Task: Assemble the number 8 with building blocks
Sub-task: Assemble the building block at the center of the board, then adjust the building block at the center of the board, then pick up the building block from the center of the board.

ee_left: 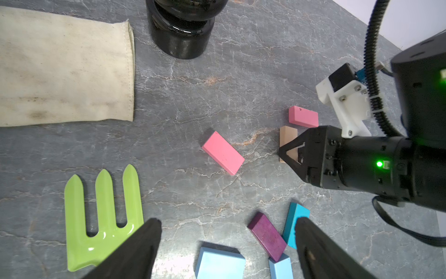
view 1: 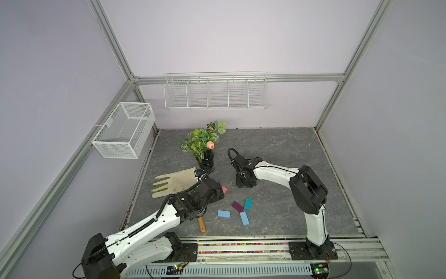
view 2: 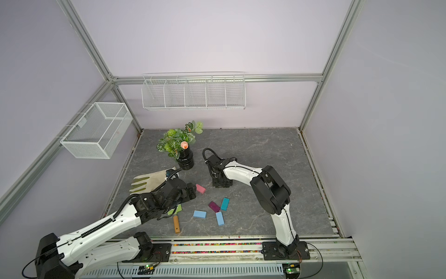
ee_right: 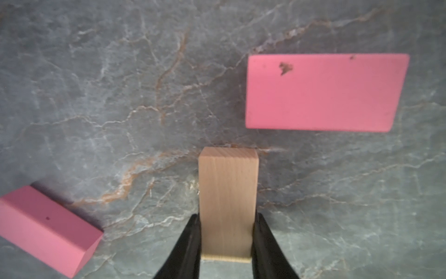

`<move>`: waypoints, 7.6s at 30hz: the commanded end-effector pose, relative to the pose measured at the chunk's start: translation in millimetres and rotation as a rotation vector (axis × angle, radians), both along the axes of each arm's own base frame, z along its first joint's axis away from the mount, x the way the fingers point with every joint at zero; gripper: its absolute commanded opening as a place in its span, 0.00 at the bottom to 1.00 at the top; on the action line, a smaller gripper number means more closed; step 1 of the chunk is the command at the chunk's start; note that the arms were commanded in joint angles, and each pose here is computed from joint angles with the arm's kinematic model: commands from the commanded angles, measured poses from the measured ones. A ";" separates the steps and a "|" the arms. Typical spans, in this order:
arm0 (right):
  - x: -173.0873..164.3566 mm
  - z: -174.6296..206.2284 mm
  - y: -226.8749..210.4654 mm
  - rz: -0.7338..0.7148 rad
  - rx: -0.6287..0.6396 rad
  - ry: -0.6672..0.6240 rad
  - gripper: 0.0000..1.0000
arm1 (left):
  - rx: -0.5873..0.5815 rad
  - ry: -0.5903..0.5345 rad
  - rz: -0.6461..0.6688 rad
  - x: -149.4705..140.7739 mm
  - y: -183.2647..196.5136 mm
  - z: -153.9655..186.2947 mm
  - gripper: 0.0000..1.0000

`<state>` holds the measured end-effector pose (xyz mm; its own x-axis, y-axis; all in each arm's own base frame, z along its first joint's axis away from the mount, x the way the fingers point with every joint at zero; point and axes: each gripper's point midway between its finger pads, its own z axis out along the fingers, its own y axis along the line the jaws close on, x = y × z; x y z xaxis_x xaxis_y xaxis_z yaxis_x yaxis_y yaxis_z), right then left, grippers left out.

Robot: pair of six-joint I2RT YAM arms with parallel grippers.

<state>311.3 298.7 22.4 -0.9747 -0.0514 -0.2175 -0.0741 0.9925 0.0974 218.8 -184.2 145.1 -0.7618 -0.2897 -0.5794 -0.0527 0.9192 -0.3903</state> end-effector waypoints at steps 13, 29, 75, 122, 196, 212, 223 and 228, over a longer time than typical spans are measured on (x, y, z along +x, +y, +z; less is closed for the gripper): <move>-7.1 0.3 11.7 0.051 0.015 0.026 0.12 | 0.001 -0.023 0.016 3.5 1.1 4.3 0.91; 3.4 0.8 8.3 0.024 -0.017 0.019 0.13 | 0.007 -0.027 0.015 2.6 3.2 5.0 0.91; 1.9 -22.7 -4.1 -0.046 -0.019 0.064 0.41 | 0.005 -0.034 0.016 1.8 5.2 7.2 0.91; -1.1 58.7 -53.1 -0.060 -0.041 -0.202 0.07 | -0.036 -0.079 0.032 -0.2 12.5 24.5 0.91; -114.2 18.2 -102.1 0.162 -0.433 -0.040 0.55 | -0.018 -0.040 0.052 1.1 10.6 19.0 0.91; -91.3 28.5 -105.3 0.038 -0.223 -0.058 0.71 | -0.029 -0.047 0.040 2.1 6.8 20.0 0.91; -98.2 15.2 -74.5 0.225 -0.090 0.017 0.97 | -0.035 -0.044 0.044 1.2 7.5 18.6 0.91; -93.5 7.8 -74.3 0.267 -0.083 0.045 0.99 | -0.038 -0.048 0.049 0.5 10.0 20.4 0.91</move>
